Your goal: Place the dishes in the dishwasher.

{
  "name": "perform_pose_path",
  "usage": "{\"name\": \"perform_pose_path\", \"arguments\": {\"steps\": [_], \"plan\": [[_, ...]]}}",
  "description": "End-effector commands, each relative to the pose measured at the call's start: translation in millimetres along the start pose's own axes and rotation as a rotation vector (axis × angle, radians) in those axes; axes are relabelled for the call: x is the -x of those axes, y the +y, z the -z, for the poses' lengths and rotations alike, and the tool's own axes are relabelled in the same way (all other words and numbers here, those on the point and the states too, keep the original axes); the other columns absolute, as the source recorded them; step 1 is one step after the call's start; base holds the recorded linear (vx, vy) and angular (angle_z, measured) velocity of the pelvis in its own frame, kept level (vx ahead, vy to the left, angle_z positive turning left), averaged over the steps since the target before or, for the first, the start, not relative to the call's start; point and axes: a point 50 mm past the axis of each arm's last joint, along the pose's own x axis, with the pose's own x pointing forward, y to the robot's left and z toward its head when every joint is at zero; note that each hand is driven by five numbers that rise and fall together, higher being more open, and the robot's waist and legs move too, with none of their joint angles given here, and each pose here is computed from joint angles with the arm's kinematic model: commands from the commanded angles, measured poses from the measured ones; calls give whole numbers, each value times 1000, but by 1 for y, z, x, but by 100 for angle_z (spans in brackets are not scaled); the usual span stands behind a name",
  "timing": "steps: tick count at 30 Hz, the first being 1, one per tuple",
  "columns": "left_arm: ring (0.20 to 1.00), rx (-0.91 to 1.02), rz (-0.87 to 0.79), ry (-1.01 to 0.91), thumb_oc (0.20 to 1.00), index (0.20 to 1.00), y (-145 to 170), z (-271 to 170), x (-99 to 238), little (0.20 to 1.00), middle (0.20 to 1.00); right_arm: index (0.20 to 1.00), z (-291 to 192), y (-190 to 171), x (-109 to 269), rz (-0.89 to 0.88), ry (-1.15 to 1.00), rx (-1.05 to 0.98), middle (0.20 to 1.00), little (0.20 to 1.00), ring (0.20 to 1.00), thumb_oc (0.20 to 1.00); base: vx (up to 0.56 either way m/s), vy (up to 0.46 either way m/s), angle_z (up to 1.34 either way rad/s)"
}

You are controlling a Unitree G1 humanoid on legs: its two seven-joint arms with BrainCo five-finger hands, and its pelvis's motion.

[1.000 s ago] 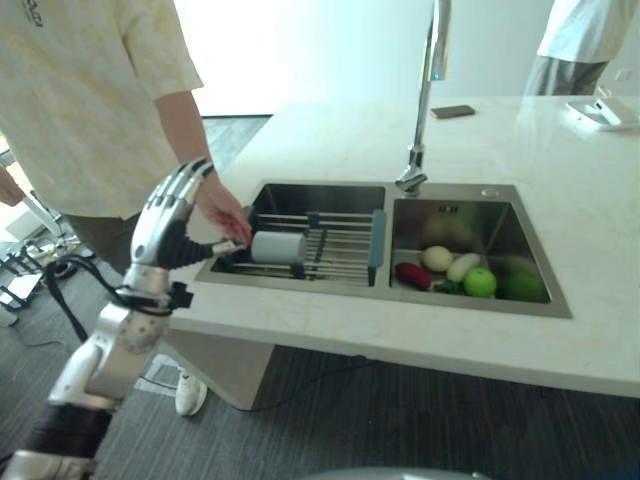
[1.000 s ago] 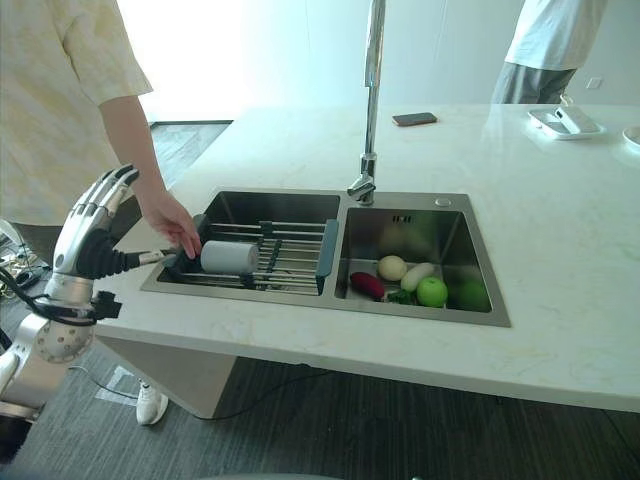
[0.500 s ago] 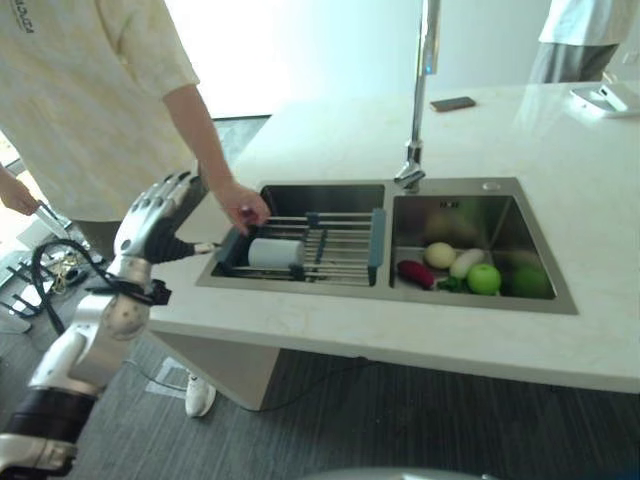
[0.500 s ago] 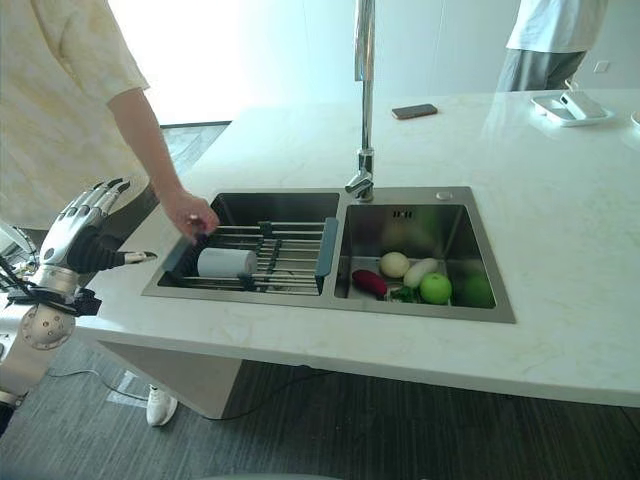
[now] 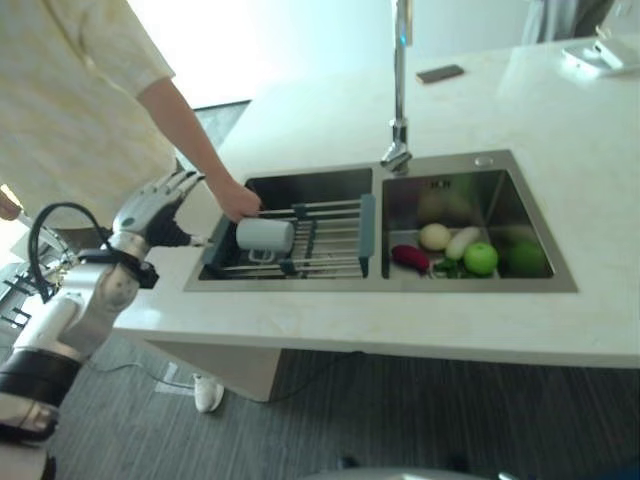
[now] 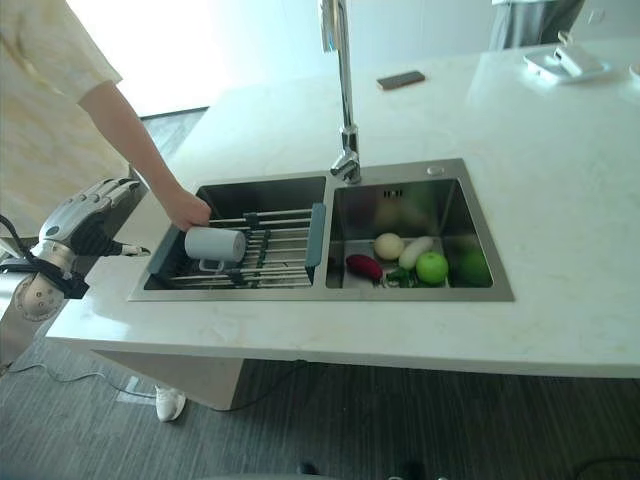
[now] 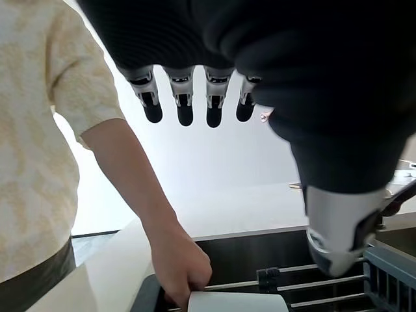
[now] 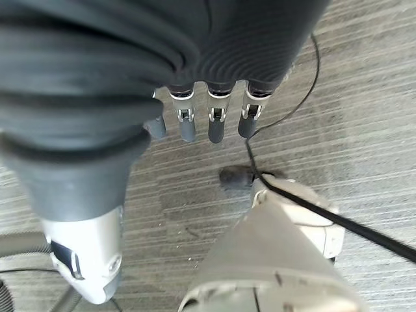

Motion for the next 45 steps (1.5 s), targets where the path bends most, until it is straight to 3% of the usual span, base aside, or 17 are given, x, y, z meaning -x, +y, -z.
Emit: {"name": "perform_pose_path", "arguments": {"steps": [1, 20, 35, 45], "plan": [[1000, -18, -180, 50, 1000, 1000, 56, 15, -15, 1000, 1000, 1000, -29, 18, -8, -67, -85, 13, 1000, 1000, 1000, 1000, -39, 41, -3], [1000, -39, -137, 109, 1000, 1000, 54, 22, -15, 1000, 1000, 1000, -29, 10, -6, -65, -87, 38, 1000, 1000, 1000, 1000, 50, 23, -2], [1000, -25, -196, 180, 1000, 1000, 64, 31, -30, 1000, 1000, 1000, -73, 1, -7, -67, -216, 40, 1000, 1000, 1000, 1000, -45, 52, -5], [1000, -53, -269, 210, 1000, 1000, 83, 30, -45, 1000, 1000, 1000, -107, 20, -8, -144, -338, 34, 1000, 1000, 1000, 1000, -81, 17, -5]]}}
